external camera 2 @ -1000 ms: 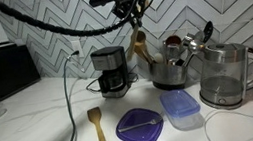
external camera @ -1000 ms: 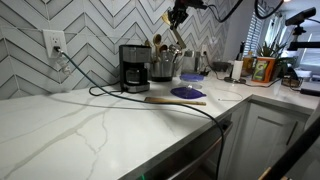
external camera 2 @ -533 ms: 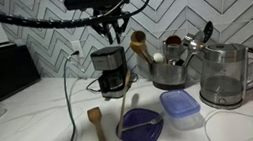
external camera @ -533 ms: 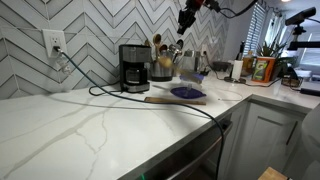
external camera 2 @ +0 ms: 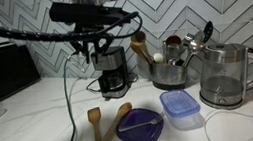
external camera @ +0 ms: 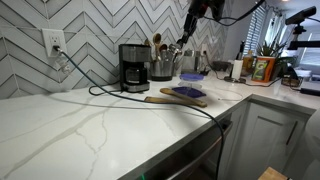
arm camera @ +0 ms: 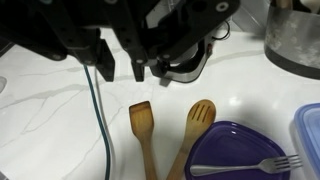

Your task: Put the wooden spoon on the countertop

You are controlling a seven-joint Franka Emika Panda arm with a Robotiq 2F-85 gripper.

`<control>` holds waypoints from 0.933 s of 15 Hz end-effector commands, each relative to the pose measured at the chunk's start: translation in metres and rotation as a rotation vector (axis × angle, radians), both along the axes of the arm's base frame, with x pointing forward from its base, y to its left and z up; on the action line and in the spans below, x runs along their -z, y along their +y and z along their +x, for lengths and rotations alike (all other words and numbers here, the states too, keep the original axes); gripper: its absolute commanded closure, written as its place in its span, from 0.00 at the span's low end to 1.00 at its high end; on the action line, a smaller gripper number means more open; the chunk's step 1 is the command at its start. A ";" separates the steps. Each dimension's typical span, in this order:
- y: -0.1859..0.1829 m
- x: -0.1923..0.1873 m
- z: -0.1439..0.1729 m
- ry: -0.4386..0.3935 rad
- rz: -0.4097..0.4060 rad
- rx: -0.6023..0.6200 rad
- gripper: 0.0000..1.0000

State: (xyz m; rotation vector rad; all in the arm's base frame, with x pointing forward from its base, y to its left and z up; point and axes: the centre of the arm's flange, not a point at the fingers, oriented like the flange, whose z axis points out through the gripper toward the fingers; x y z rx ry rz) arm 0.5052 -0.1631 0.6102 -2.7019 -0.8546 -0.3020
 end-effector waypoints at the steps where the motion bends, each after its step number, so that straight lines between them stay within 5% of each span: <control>1: -0.007 0.024 0.019 0.060 0.018 0.014 0.47; 2: -0.010 0.029 0.026 0.068 0.021 0.051 0.47; 9: -0.044 0.074 0.064 0.165 -0.052 0.443 0.00; 14: -0.028 0.117 0.083 0.187 -0.195 0.662 0.00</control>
